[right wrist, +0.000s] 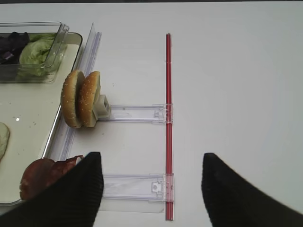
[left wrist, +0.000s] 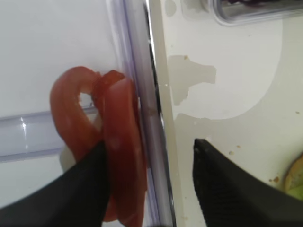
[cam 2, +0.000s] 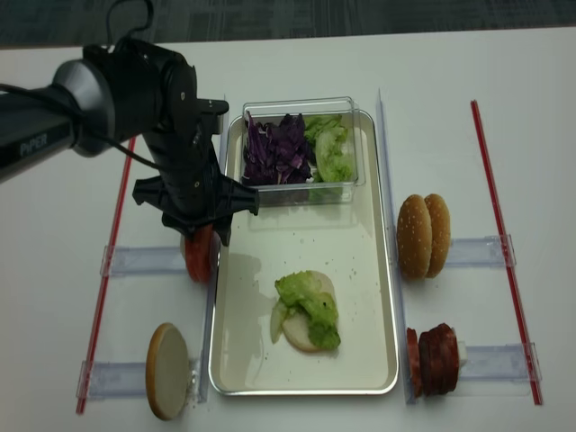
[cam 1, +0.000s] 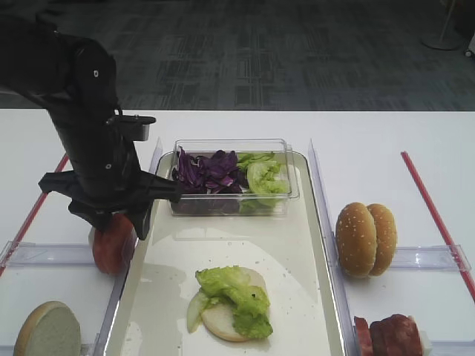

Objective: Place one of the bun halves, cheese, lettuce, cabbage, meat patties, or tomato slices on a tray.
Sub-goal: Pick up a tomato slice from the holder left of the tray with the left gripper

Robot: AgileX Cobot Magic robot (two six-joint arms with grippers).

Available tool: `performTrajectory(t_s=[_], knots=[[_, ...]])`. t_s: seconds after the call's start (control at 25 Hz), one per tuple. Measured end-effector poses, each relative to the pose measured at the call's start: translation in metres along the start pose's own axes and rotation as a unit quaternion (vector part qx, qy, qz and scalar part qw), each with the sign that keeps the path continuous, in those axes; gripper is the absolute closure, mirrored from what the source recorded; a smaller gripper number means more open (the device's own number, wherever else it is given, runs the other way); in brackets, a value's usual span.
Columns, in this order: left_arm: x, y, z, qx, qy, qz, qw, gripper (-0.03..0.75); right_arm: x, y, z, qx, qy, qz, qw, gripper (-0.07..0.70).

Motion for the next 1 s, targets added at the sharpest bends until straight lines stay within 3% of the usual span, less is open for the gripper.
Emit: performTrajectory(t_s=[0.16, 0.52, 1.0], knots=[[-0.0014, 0.0001, 0.0, 0.0, 0.0, 0.002, 1.0, 0.394, 0.0, 0.0, 0.0, 0.0, 0.0, 0.0, 1.0, 0.152], [-0.0014, 0.0002, 0.0006, -0.002, 0.003, 0.001, 1.0, 0.538, 0.0, 0.0, -0.0002, 0.0, -0.001, 0.0, 1.0, 0.152], [-0.0028, -0.0005, 0.0013, -0.003, 0.007, 0.007, 0.9999, 0.642, 0.0, 0.0, -0.0002, 0.0, -0.001, 0.0, 1.0, 0.152]])
Point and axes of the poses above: a point on each arm's last joint axis where the gripper is mounted, x pointing back along that axis away from the gripper, z along the wrist's bending axis when the last joint is at zero, y = z × x, the point moved 2 cm from there along -x, pointing out along that axis toward the gripper, and after that the axes turned 5 degrees about -x, right-handed, at the moved point
